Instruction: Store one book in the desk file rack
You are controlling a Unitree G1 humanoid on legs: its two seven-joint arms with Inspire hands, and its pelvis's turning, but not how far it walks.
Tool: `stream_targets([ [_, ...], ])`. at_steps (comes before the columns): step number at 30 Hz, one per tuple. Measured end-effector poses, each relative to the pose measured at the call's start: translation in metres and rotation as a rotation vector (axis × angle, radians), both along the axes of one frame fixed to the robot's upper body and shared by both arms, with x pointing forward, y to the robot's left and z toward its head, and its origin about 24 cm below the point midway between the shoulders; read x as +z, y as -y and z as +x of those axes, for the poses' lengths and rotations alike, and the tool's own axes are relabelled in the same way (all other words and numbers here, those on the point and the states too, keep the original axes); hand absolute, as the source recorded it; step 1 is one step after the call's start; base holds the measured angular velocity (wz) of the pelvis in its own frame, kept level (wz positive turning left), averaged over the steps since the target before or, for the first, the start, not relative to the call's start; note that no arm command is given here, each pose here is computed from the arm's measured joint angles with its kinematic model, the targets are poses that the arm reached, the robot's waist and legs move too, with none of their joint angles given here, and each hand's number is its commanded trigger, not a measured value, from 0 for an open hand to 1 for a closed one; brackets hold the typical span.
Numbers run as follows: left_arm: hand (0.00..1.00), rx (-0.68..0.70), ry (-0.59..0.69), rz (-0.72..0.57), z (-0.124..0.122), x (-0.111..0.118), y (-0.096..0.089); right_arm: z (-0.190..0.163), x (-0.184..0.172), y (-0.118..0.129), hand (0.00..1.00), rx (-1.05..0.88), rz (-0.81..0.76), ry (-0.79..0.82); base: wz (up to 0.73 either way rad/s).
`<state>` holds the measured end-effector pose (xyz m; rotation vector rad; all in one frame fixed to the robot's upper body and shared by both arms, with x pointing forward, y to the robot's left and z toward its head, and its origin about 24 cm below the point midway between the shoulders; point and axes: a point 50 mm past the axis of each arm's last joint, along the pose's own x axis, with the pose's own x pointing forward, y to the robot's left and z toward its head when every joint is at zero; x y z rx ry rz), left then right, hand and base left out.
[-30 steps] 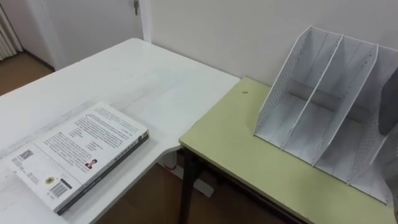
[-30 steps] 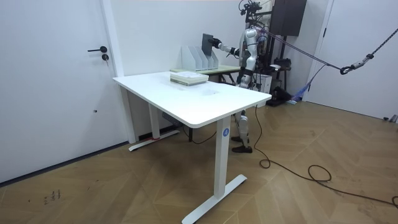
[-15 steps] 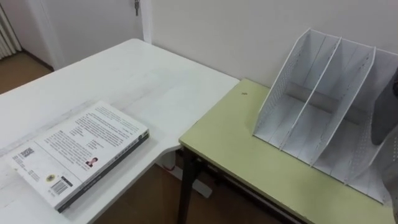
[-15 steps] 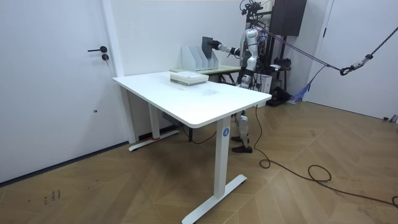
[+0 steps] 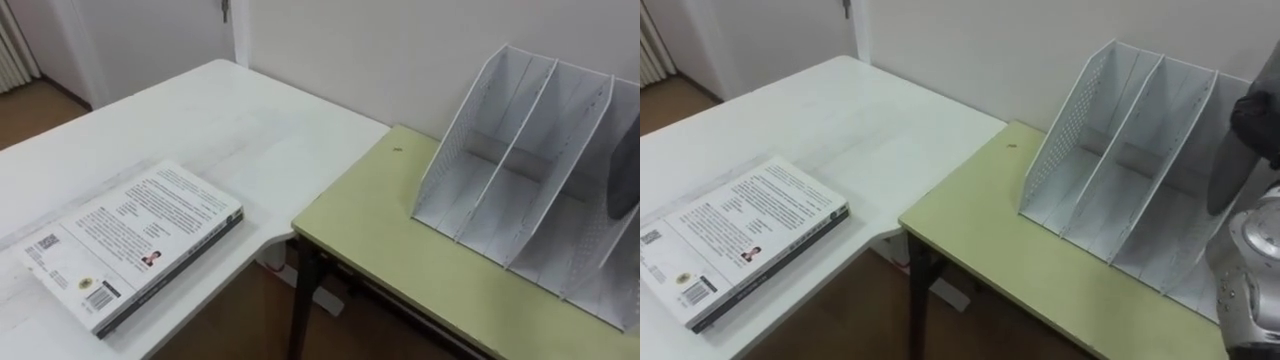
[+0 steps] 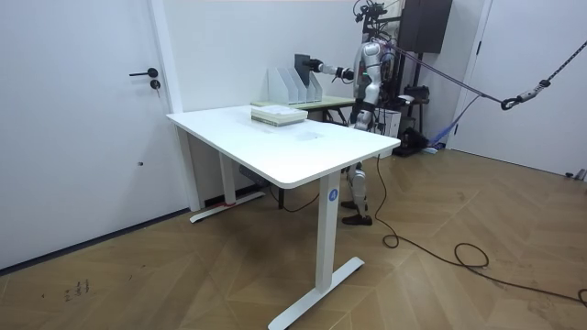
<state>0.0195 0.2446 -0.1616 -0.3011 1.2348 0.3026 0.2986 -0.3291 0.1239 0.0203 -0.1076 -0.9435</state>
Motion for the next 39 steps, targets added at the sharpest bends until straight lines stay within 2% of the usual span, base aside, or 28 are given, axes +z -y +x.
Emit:
stream_targets([
  [5, 0.0, 0.001, -0.002, 0.002, -0.001, 0.0, -0.001, 0.001, 0.001, 0.001, 1.0, 0.011, 0.002, -0.003, 0.0],
  [6, 0.0, 0.002, -0.002, 0.003, -0.001, 0.0, -0.001, 0.001, 0.001, 0.001, 0.57, 0.013, 0.004, -0.002, 0.0],
  [7, 0.0, 0.002, -0.003, 0.004, -0.001, 0.0, -0.002, 0.001, 0.002, 0.002, 0.0, 0.019, 0.014, 0.002, 0.0],
  [17, 0.0, 0.004, -0.027, -0.004, -0.003, 0.0, -0.003, 0.011, 0.016, 0.006, 0.0, 0.023, 0.02, 0.007, 0.0],
  [39, 0.0, -0.004, -0.038, -0.001, -0.003, 0.001, -0.005, 0.013, 0.017, 0.005, 0.0, 0.048, 0.019, 0.007, 0.0],
])
